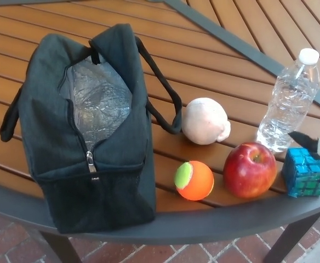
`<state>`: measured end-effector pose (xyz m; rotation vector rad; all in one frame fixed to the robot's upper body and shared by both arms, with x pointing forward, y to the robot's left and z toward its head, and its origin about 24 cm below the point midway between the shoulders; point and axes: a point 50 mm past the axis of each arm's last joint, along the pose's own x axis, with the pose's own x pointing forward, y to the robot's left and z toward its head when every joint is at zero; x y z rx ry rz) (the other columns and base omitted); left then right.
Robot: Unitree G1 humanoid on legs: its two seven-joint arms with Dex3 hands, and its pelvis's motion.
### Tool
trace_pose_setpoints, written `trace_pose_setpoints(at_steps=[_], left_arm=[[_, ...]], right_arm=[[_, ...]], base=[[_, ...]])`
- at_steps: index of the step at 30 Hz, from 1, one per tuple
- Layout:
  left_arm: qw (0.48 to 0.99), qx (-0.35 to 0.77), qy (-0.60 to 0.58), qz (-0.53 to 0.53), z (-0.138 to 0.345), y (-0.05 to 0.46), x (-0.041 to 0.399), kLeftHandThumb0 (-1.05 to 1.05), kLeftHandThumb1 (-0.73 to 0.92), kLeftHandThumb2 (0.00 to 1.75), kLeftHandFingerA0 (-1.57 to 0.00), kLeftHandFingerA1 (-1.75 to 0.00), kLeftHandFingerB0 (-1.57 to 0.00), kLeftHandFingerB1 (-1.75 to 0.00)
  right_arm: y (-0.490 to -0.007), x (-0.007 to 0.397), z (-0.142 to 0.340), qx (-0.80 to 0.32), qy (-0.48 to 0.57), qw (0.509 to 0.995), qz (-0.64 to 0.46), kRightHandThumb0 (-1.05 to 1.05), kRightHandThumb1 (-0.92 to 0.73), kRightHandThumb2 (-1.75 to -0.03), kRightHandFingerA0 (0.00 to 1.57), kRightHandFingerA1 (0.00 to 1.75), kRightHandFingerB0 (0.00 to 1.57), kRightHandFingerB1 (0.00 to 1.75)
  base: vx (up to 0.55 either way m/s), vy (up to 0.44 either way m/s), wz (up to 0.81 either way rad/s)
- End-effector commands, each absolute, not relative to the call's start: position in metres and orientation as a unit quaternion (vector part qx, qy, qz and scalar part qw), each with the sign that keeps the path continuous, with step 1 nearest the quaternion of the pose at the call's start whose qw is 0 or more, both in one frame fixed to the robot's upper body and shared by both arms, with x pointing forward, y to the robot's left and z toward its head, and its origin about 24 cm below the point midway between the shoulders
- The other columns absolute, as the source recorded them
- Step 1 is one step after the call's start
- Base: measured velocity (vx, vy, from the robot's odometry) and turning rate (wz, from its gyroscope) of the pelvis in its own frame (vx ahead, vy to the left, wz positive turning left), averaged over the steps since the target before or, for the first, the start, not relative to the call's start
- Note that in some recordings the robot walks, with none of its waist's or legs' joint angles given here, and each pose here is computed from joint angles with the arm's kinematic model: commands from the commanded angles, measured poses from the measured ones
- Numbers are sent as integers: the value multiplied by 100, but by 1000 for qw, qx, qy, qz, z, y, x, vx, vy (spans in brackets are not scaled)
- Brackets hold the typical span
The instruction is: Pick up a rubric cube, an apple, a tennis ball, a soft toy, a bottle from the table and put it into the lunch box one by one
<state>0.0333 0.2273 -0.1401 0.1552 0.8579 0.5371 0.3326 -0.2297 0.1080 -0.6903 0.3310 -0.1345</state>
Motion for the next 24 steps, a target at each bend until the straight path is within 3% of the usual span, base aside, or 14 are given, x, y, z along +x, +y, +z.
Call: trace_pose_setpoints(at_steps=[1, 5, 6, 14, 15, 20, 21, 24], left_arm=[[884, 75, 382, 258, -135, 231, 37, 6, 62, 78, -92, -105, -85, -86], [886, 84, 379, 254, -133, 232, 36, 8, 60, 82, -96, -107, -88, -87], [883, 79, 383, 257, -136, 232, 35, 8, 59, 79, -95, -108, -90, -89], [882, 83, 387, 255, -136, 230, 31, 4, 61, 73, -99, -110, -92, -89], [881, 84, 389, 255, -136, 230, 31, 5, 58, 71, -98, -108, -91, -88], [880, 86, 392, 255, -137, 230, 32, 5, 58, 71, -98, -108, -91, -88], [879, 78, 391, 261, -137, 229, 31, 8, 59, 77, -94, -108, -89, -89], [879, 83, 391, 261, -137, 230, 30, 6, 60, 80, -97, -107, -92, -89]], right_arm=[[-229, 339, 119, -363, 136, 919, -64, -67, -40, -79, 1, 41, 11, 42], [-229, 348, 125, -370, 122, 918, -73, -72, -42, -78, 3, 46, 13, 44], [-235, 350, 121, -383, 135, 911, -77, -37, -26, -89, 5, 56, 0, 49], [-240, 351, 108, -373, 169, 909, -79, -36, -30, -90, 5, 56, 0, 49], [-238, 352, 107, -369, 168, 911, -78, -68, -41, -75, 3, 49, 12, 41], [-235, 354, 107, -363, 166, 913, -77, -68, -41, -75, 3, 49, 12, 41], [-230, 358, 108, -368, 164, 912, -78, -61, -52, -57, 5, 45, 17, 31], [-226, 360, 104, -367, 166, 912, -80, -61, -52, -56, 3, 49, 15, 33]], base=[[0, 0, 0], [0, 0, 0], [0, 0, 0], [0, 0, 0], [0, 0, 0], [0, 0, 0], [0, 0, 0], [0, 0, 0]])
